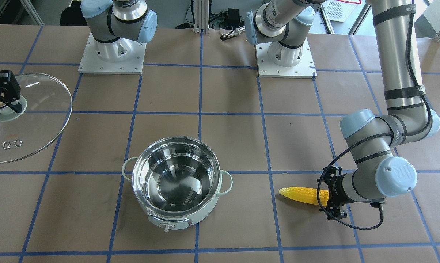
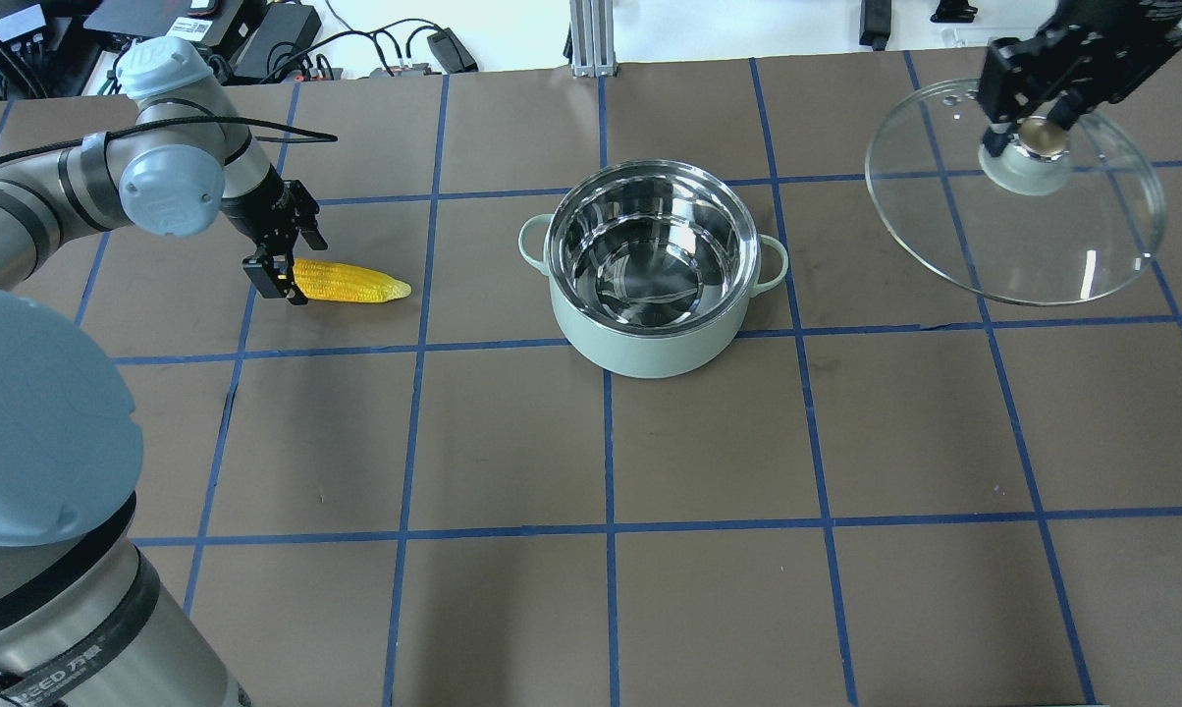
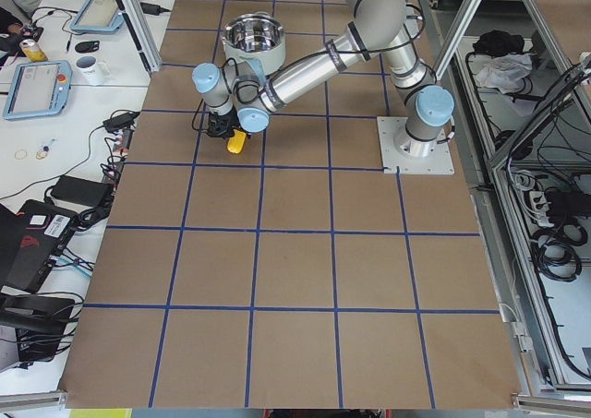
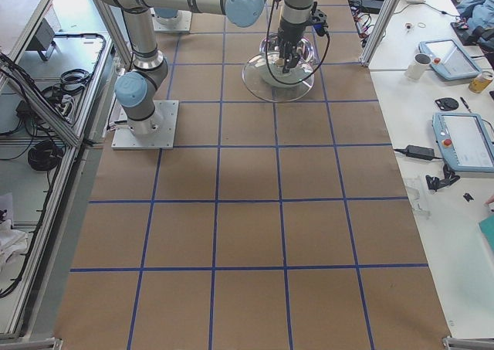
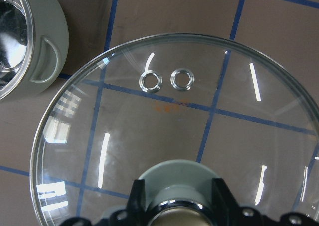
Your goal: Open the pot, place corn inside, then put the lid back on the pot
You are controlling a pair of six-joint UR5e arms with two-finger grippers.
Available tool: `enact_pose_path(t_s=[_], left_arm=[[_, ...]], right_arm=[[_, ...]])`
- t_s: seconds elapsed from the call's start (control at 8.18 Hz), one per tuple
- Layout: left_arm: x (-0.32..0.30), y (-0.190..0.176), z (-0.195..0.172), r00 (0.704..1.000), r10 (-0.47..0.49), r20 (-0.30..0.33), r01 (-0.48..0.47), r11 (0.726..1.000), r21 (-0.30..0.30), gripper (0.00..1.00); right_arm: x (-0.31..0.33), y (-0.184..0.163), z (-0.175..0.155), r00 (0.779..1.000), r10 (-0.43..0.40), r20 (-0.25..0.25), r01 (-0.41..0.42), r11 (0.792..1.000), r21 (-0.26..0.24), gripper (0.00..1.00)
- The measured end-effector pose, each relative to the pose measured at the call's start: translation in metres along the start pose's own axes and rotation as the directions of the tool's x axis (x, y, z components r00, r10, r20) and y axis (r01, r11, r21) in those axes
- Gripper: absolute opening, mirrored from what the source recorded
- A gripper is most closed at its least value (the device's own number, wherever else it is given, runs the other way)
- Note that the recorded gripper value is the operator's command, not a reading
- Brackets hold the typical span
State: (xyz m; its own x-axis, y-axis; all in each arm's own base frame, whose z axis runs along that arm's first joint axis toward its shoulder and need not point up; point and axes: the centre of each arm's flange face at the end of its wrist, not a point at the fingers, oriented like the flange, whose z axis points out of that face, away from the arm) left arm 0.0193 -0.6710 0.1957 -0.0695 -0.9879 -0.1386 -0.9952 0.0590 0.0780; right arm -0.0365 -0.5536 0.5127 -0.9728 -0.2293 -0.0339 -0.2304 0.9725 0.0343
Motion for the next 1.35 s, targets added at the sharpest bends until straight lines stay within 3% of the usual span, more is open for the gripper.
enact_pose_path(t_s=[0.24, 0.37, 0.49, 0.61, 0.73, 1.1, 1.35], left_arm=[[0.002, -0.001, 0.008, 0.999, -0.032, 0.012, 0.032, 0.999, -0.003, 1.00], [0.002, -0.001, 0.010, 0.999, -0.042, 0.015, 0.042, 0.999, -0.004, 0.71], [0.002, -0.001, 0.011, 0.999, -0.047, 0.016, 0.047, 0.999, -0.003, 0.10], [0.003, -0.001, 0.011, 0.999, -0.046, 0.016, 0.046, 0.999, -0.003, 0.02], [0.003, -0.001, 0.011, 0.999, -0.045, 0.016, 0.045, 0.999, -0.005, 0.00], [0.000, 0.000, 0.002, 0.999, -0.032, 0.014, 0.032, 0.999, -0.001, 0.00], [-0.007, 0.005, -0.033, 0.999, -0.030, -0.036, 0.030, 0.999, 0.014, 0.00]], right_arm=[[0.010, 0.000, 0.006, 1.000, -0.012, 0.009, 0.012, 1.000, -0.009, 0.20], [0.011, 0.000, 0.007, 1.000, -0.012, 0.011, 0.013, 1.000, -0.011, 0.20], [0.011, 0.000, 0.008, 1.000, -0.013, 0.013, 0.013, 1.000, -0.014, 0.20], [0.011, 0.000, 0.008, 1.000, -0.012, 0.014, 0.013, 1.000, -0.014, 0.19], [0.011, 0.001, 0.008, 1.000, -0.012, 0.014, 0.012, 1.000, -0.014, 0.19], [0.009, 0.004, 0.004, 1.000, -0.003, 0.017, 0.003, 1.000, -0.010, 0.19], [0.008, 0.004, 0.004, 1.000, 0.001, 0.021, -0.001, 1.000, -0.007, 0.19]])
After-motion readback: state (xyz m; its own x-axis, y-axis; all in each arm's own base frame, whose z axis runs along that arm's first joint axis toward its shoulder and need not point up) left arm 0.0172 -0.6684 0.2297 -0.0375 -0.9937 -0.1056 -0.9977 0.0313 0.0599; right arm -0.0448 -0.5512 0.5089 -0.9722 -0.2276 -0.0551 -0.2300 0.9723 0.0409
